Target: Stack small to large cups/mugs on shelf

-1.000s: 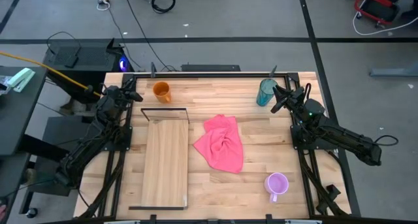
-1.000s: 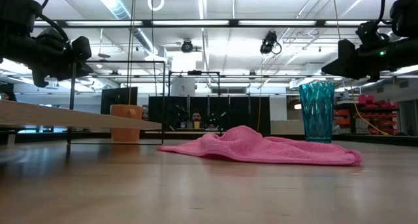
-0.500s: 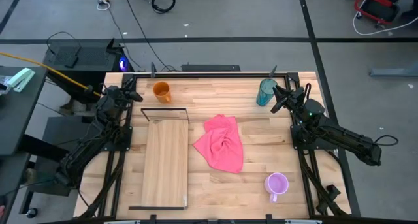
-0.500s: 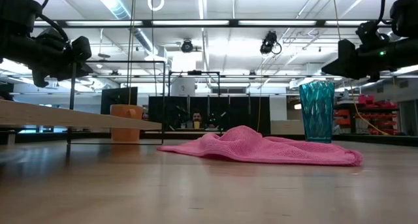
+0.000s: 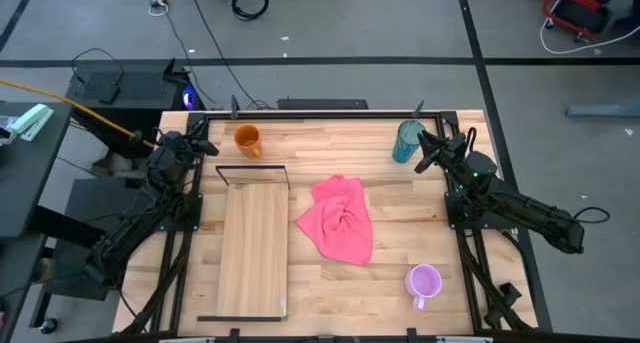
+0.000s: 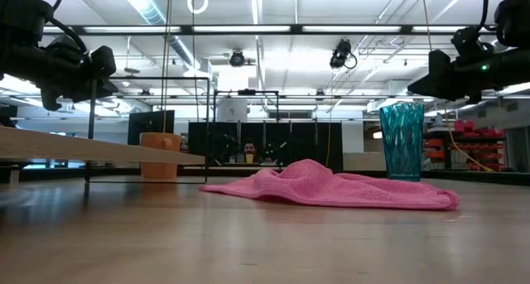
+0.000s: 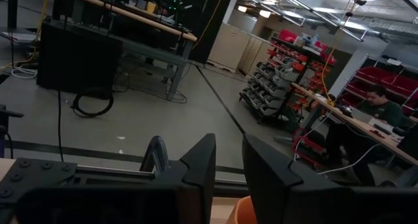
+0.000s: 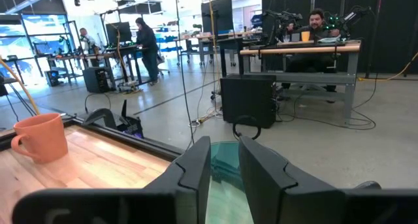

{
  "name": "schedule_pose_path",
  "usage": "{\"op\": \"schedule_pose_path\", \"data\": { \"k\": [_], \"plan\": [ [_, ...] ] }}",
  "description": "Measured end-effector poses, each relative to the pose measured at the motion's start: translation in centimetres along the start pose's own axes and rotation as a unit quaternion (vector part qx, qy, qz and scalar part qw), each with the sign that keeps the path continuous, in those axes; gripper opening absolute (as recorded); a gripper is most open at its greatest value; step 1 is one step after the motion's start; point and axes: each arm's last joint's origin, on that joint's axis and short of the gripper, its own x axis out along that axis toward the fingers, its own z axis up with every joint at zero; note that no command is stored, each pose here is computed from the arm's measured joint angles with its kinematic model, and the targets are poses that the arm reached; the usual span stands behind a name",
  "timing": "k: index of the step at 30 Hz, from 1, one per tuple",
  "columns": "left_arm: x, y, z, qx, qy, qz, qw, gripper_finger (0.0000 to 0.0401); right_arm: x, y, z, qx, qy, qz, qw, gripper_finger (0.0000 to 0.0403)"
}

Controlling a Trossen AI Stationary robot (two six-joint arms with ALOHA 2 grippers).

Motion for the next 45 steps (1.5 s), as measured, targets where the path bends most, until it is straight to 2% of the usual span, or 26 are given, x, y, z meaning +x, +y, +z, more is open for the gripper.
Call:
{"op": "schedule_pose_path", "data": {
  "k": [45],
  "plan": [
    [0.0, 0.0, 0.0, 0.0, 0.0, 0.0, 1.0, 0.009, 0.0, 0.0, 0.0, 0.0, 0.0, 0.0, 1.0, 0.0087]
  ]
}}
